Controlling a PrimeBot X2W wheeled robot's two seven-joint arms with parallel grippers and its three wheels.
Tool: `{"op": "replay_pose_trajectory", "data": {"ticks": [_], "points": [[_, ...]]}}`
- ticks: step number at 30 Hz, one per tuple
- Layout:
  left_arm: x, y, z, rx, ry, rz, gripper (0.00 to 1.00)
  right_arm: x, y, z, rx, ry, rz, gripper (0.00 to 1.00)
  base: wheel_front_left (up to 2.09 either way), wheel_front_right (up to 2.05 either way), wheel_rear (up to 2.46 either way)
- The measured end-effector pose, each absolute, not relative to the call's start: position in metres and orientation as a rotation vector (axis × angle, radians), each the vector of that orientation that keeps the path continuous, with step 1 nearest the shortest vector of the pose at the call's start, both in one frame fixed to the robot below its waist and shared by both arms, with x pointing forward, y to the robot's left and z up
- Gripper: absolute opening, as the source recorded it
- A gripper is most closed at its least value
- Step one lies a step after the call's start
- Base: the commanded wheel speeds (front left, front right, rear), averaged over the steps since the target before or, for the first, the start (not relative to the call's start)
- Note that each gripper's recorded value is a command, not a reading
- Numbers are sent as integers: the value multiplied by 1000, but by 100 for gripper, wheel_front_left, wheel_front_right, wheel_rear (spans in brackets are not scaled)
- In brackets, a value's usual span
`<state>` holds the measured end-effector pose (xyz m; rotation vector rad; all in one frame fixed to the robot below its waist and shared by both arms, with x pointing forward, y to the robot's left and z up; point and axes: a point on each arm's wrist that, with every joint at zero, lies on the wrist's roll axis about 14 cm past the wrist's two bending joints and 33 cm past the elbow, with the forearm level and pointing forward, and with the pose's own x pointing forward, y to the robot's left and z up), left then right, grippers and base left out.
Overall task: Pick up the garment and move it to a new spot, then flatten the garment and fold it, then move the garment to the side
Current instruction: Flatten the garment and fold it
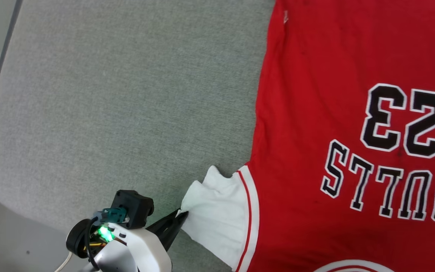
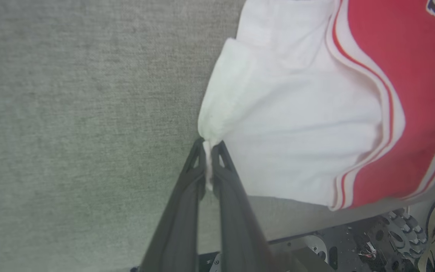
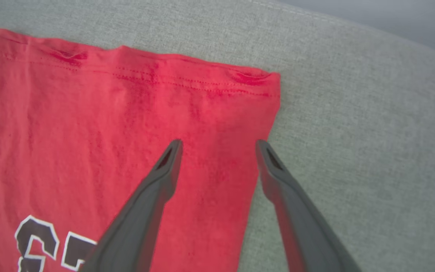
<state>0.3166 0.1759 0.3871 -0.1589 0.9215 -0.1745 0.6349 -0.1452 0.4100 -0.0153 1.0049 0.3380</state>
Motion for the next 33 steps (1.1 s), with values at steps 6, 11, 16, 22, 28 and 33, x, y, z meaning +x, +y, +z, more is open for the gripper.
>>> {"op": "replay_pose_trajectory", "data": {"ticks": [6, 11, 16, 22, 28, 33], "points": [[313, 180, 381, -170, 937, -138, 0, 650, -134, 385, -33, 1051, 334, 100, 0, 0, 0], [313, 183, 378, -177, 937, -117, 0, 652, -124, 367, -54, 1081, 346, 100, 0, 0, 0], [314, 182, 377, -174, 935, -114, 0, 648, -121, 355, -71, 1117, 354, 100, 0, 0, 0], [314, 182, 375, -175, 936, -113, 0, 640, -123, 348, -82, 1153, 365, 0, 0, 0, 0], [315, 182, 376, -173, 927, -115, 0, 636, -127, 350, -82, 1151, 361, 0, 0, 0, 0], [317, 182, 379, -167, 913, -122, 0, 628, -136, 353, -90, 1146, 348, 0, 0, 0, 0]]}}
